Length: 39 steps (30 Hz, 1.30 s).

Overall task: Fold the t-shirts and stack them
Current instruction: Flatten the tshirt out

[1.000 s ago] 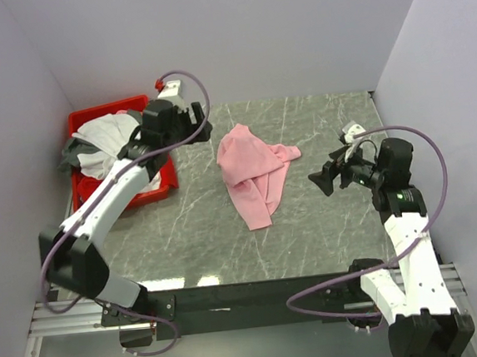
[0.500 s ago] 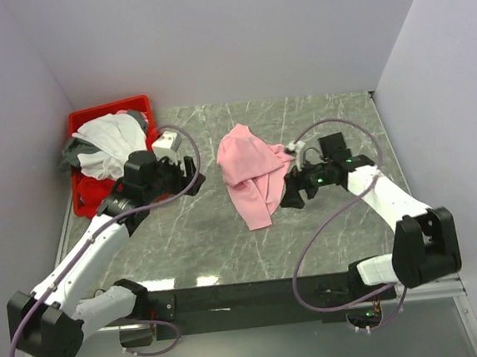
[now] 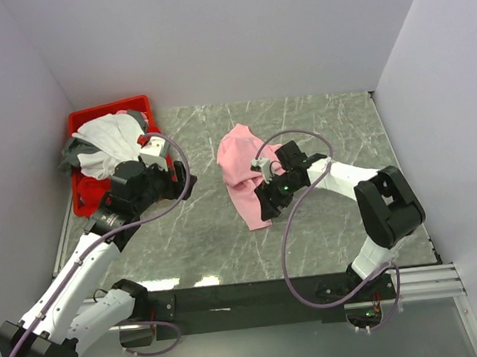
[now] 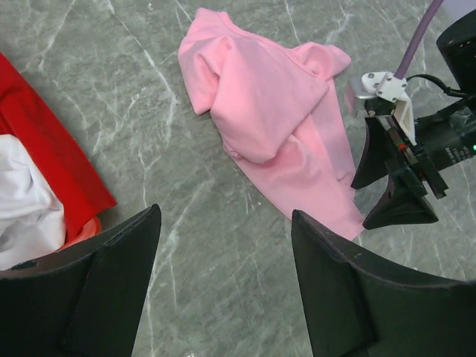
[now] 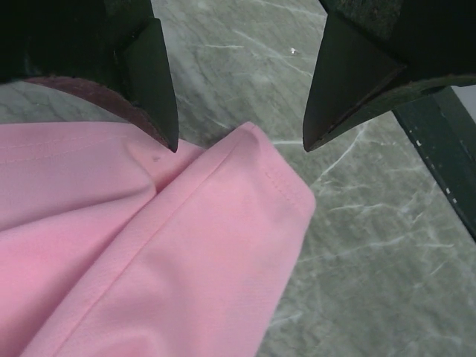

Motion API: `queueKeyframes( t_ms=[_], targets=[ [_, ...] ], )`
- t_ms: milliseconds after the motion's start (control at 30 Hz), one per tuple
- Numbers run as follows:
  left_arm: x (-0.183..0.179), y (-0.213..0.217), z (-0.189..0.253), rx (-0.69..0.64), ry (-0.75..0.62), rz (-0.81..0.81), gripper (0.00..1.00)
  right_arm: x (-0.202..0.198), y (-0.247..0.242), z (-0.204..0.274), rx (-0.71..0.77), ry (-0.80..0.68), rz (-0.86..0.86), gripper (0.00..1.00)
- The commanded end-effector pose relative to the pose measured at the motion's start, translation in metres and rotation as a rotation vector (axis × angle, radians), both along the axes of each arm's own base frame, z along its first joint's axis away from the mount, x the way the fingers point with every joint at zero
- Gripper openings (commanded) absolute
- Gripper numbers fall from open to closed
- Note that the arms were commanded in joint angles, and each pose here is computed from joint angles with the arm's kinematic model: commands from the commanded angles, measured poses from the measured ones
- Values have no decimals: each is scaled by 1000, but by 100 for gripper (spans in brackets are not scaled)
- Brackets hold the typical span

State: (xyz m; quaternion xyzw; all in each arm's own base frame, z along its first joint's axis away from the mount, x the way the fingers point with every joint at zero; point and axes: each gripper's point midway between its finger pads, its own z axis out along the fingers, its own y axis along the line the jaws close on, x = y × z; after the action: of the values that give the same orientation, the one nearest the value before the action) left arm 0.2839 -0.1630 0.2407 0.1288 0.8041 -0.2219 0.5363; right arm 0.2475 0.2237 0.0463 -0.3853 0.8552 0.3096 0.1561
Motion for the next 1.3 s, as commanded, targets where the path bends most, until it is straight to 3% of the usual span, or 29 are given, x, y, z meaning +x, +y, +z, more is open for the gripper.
queueKeyframes(
  t_ms=[0, 367, 467, 667, 700, 800, 1000, 1267],
  targets=[
    [1, 4, 15, 1, -75, 10, 76, 24, 8, 10, -10, -74, -55, 74],
    [-3, 3, 21, -9, -99, -8, 75, 22, 19, -7, -25, -5, -46, 67],
    [-5, 2, 25, -18, -116, -17, 75, 21, 19, -5, -20, -5, -45, 59],
    [-7, 3, 27, -23, -125, -18, 75, 23, 21, 8, -7, -25, -34, 27],
    [-7, 2, 28, -26, -126, -19, 75, 24, 21, 15, -1, -45, -29, 16],
    [-7, 0, 27, -28, -122, -34, 75, 27, 18, 33, -3, -91, -11, 5],
    [-13, -8, 31, -50, -136, -87, 75, 25, 6, 82, -19, -147, 147, 0],
    [-12, -6, 33, -53, -144, -75, 75, 48, -17, 132, -85, -304, 165, 0]
  ],
)
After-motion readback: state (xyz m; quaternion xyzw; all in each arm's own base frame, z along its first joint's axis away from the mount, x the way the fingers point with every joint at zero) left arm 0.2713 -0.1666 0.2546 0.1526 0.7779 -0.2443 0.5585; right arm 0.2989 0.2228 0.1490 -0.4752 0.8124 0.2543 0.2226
